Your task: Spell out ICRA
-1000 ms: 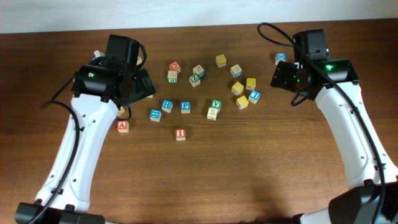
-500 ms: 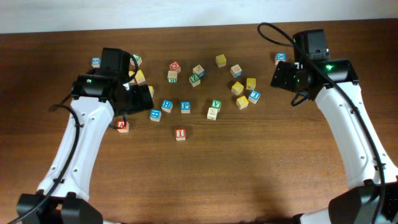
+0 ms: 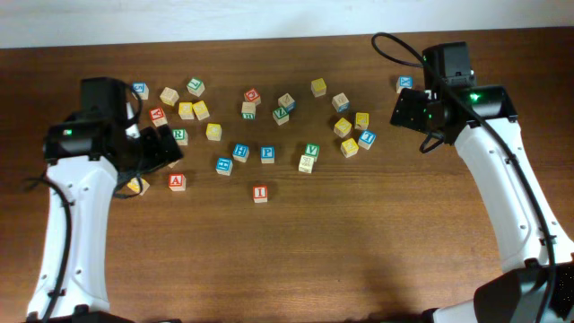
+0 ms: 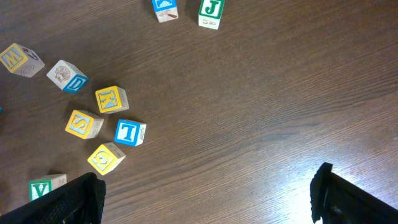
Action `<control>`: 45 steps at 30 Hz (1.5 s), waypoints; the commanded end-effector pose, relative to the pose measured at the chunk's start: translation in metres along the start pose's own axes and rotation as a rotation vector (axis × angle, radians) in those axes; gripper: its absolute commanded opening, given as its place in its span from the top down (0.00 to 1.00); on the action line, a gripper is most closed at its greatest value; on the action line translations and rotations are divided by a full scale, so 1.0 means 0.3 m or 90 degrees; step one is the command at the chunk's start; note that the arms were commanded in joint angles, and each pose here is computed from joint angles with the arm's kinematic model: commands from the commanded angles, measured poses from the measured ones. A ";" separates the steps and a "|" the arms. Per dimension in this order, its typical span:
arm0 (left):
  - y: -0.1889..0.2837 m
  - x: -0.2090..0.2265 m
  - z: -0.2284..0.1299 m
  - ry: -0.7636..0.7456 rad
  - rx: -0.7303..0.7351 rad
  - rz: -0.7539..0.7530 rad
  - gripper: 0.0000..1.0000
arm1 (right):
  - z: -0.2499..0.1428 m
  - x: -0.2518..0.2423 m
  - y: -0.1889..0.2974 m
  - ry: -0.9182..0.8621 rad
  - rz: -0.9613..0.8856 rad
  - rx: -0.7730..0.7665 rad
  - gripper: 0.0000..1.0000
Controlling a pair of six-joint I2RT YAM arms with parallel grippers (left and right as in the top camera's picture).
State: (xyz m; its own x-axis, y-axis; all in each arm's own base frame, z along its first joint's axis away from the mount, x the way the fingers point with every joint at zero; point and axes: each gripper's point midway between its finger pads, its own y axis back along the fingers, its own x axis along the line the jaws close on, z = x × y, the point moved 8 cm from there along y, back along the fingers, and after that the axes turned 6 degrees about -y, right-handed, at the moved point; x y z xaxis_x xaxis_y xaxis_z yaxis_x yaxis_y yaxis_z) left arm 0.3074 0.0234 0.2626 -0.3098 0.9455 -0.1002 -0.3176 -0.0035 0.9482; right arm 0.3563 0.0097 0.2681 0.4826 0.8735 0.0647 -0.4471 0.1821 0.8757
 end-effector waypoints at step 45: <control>-0.339 -0.147 0.190 0.012 -0.226 -0.024 0.01 | 0.012 -0.001 0.004 -0.005 -0.007 -0.010 0.02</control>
State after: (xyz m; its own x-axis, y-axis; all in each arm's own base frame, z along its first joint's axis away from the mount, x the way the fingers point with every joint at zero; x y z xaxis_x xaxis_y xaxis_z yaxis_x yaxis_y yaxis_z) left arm 0.3982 0.0126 0.1955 -0.3840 0.9230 -0.0249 -0.6063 -0.2318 0.7607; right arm 0.3563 0.0097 0.2681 0.4828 0.8733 0.0651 -0.4474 0.1821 0.8756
